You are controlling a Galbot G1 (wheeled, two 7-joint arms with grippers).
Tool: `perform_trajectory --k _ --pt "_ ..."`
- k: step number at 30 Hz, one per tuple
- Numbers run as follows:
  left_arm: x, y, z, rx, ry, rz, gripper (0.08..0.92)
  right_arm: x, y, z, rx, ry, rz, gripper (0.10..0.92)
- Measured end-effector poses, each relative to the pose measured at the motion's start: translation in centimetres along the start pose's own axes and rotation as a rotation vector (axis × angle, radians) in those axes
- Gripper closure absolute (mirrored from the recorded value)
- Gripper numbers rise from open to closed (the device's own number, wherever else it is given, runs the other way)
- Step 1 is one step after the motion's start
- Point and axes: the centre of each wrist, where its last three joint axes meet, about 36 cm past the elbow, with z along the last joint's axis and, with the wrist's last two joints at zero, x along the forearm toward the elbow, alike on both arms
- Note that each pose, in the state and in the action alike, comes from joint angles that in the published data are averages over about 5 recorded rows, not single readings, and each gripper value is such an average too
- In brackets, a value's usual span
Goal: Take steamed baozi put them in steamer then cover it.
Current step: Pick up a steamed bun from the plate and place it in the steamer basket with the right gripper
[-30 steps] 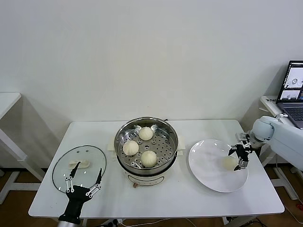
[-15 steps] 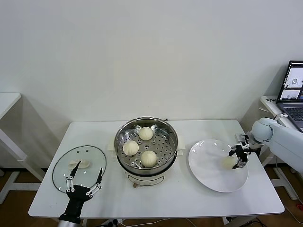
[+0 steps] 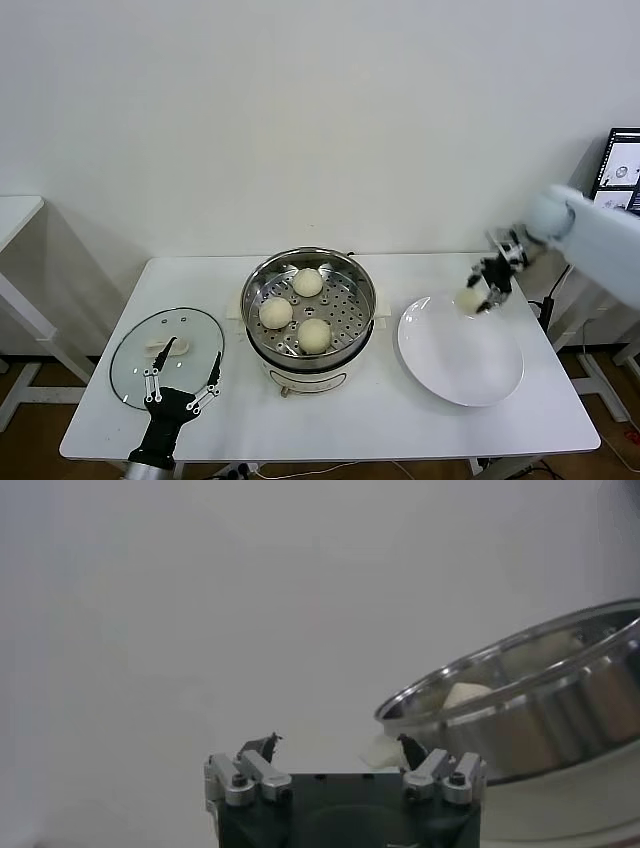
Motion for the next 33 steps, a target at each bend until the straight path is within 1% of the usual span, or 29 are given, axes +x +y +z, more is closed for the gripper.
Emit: perform_trajectory --k 6,11,16,21,26,33 --pt "0.0 0.0 -0.1 -0.001 -0.002 0.005 0.177 4.0 -2.4 -8.3 0.098 -0.052 -0.013 0.378" --pt "0.0 0.1 -0.2 -0.003 -0.005 0.004 0.177 4.6 -3.1 -14.7 0.173 -0.063 -0.048 0.385" --pt "-0.1 0.1 -0.2 -0.002 -0.008 0.002 0.177 3.6 -3.3 -19.4 0.222 -0.049 -0.072 0.386" --pt "-0.3 0.1 -0.2 0.000 -0.010 -0.001 0.177 2.0 -3.3 -22.8 0.259 -0.030 -0.082 0.386" --pt "-0.4 0.1 -0.1 0.000 -0.011 -0.007 0.177 0.2 -3.3 -25.2 0.289 -0.013 -0.086 0.386" --pt "-0.3 0.3 0.0 -0.001 -0.007 -0.013 0.177 -2.2 -3.6 -26.9 0.312 0.008 -0.088 0.386"
